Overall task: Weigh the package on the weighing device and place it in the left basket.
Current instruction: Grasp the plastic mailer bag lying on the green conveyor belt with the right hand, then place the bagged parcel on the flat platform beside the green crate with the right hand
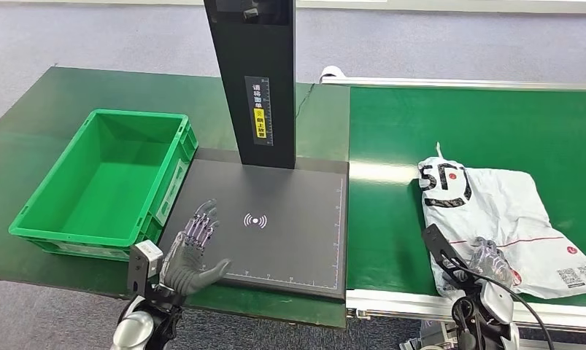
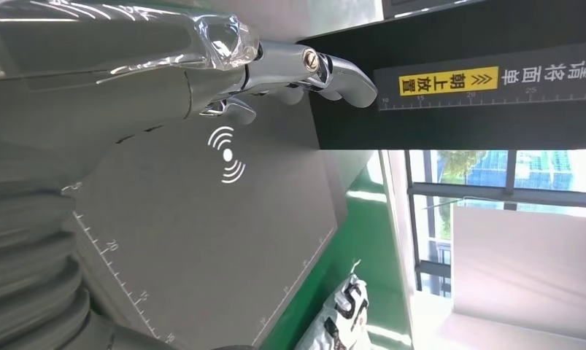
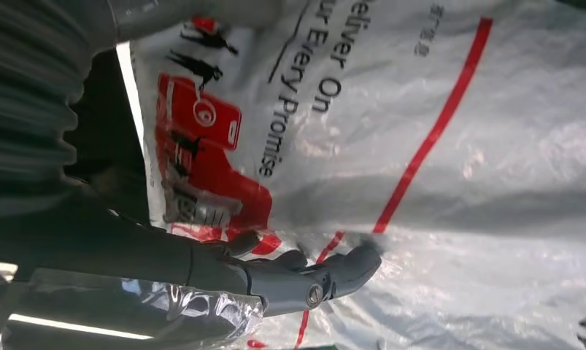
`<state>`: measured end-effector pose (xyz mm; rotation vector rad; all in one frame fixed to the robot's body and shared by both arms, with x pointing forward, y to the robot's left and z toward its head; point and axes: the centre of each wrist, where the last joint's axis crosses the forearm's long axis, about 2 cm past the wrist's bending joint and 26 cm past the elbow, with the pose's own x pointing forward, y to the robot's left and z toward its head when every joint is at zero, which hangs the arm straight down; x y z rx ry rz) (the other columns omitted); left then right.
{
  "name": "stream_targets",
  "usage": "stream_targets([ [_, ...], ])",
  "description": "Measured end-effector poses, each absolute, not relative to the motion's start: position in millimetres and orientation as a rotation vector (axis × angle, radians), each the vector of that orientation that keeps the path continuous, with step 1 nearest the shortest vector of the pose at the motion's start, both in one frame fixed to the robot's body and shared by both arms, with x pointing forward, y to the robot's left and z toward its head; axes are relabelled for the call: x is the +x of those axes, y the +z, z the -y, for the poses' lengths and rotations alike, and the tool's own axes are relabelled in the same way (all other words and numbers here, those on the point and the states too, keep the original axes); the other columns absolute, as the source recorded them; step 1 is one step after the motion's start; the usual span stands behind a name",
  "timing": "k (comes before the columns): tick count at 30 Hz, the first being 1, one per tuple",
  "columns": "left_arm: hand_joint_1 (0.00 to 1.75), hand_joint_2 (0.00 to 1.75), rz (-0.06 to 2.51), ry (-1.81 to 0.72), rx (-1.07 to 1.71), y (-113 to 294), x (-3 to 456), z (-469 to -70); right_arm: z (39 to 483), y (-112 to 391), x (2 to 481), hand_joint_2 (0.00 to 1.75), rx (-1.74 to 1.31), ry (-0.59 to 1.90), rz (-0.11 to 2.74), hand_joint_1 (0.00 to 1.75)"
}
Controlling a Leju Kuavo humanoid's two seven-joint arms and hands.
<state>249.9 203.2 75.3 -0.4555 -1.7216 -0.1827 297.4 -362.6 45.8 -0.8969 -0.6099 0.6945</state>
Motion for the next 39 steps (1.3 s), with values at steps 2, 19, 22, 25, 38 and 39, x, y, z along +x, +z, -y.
stream_targets([
  [2,0.00,1.75,1.723,-0.182,-0.455,75.8,251.0,-202.8,363.0,43.9,297.0,1.75,-0.880,0.698,0.608,1.75],
  [19,0.00,1.75,1.711,-0.172,-0.456,72.9,248.0,-201.4,360.1,48.4,305.0,1.75,-0.837,0.661,0.761,1.75],
  [22,0.00,1.75,1.710,-0.171,-0.456,72.6,247.6,-201.4,359.0,48.3,305.1,1.75,-0.835,0.660,0.763,1.75],
  [25,0.00,1.75,1.710,-0.171,-0.456,72.5,247.5,-201.4,358.4,48.2,305.1,1.75,-0.833,0.659,0.766,1.75],
  [38,0.00,1.75,1.735,-0.143,-0.450,71.5,238.4,-206.0,347.6,86.6,315.3,1.75,-0.759,0.401,1.347,1.75],
  [39,0.00,1.75,1.737,-0.141,-0.449,71.4,238.3,-206.4,345.9,90.4,315.5,1.75,-0.744,0.373,1.403,1.75],
])
